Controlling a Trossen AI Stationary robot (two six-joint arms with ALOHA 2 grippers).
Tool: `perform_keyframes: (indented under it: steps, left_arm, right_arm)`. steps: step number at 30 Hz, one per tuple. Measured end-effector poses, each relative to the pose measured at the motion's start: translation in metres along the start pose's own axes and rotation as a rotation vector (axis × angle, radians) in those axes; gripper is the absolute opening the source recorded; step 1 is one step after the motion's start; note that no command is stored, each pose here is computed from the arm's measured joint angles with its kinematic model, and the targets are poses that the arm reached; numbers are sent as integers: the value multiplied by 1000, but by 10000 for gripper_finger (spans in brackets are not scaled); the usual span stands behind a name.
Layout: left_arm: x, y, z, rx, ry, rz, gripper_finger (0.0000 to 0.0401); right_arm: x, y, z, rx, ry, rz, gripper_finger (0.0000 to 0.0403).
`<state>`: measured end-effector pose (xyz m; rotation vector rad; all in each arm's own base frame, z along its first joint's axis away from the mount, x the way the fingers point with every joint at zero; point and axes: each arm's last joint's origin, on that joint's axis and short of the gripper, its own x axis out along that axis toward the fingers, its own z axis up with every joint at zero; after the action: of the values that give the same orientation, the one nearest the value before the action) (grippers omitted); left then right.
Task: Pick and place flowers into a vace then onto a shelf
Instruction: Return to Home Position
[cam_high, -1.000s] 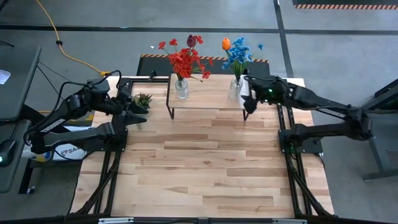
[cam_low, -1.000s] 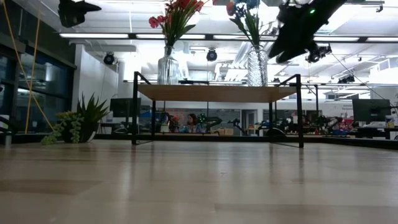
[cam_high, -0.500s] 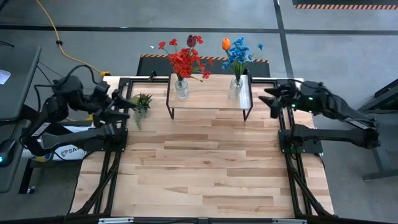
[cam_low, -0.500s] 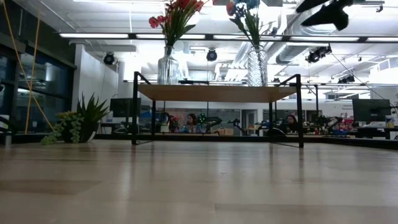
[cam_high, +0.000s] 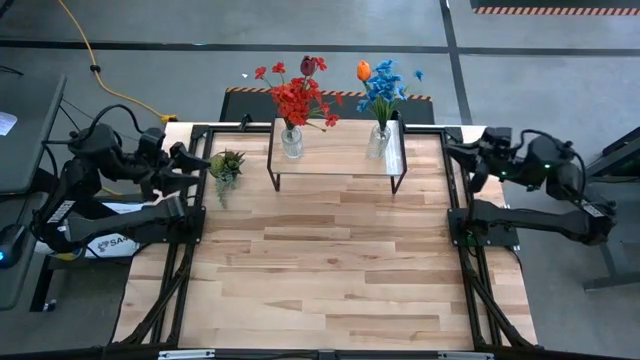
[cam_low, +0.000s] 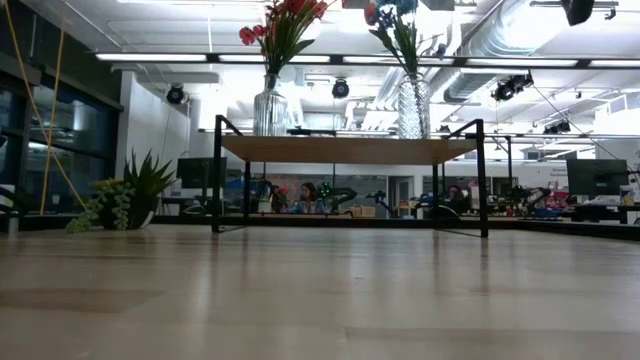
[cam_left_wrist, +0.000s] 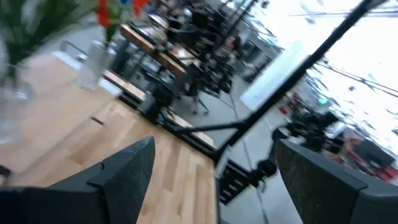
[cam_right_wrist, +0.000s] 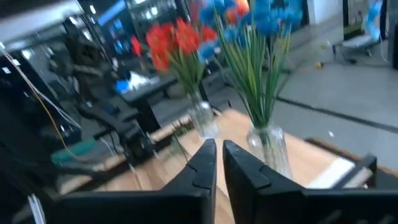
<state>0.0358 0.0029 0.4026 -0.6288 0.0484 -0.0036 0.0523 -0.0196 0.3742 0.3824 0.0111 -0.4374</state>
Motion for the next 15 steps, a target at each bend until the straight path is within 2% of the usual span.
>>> perform_keyframes:
  steps: [3,6,9,13,15]
  left_arm:
    - [-2,2,-2,16,-8,52,365]
    - [-16,0,-10,23,-38,98,365]
    - [-47,-11,-19,48,-125,103,365]
    - [-100,-31,-35,101,-314,73,365]
    - [-118,-34,-47,90,-356,75,365]
  right_arm:
    - [-6,1,5,2,-70,19,29]
    - [-15,1,8,-2,-123,33,22]
    - [-25,-1,9,2,-162,46,5]
    - [-38,-3,10,13,-229,60,8]
    - [-44,-3,12,20,-266,67,7]
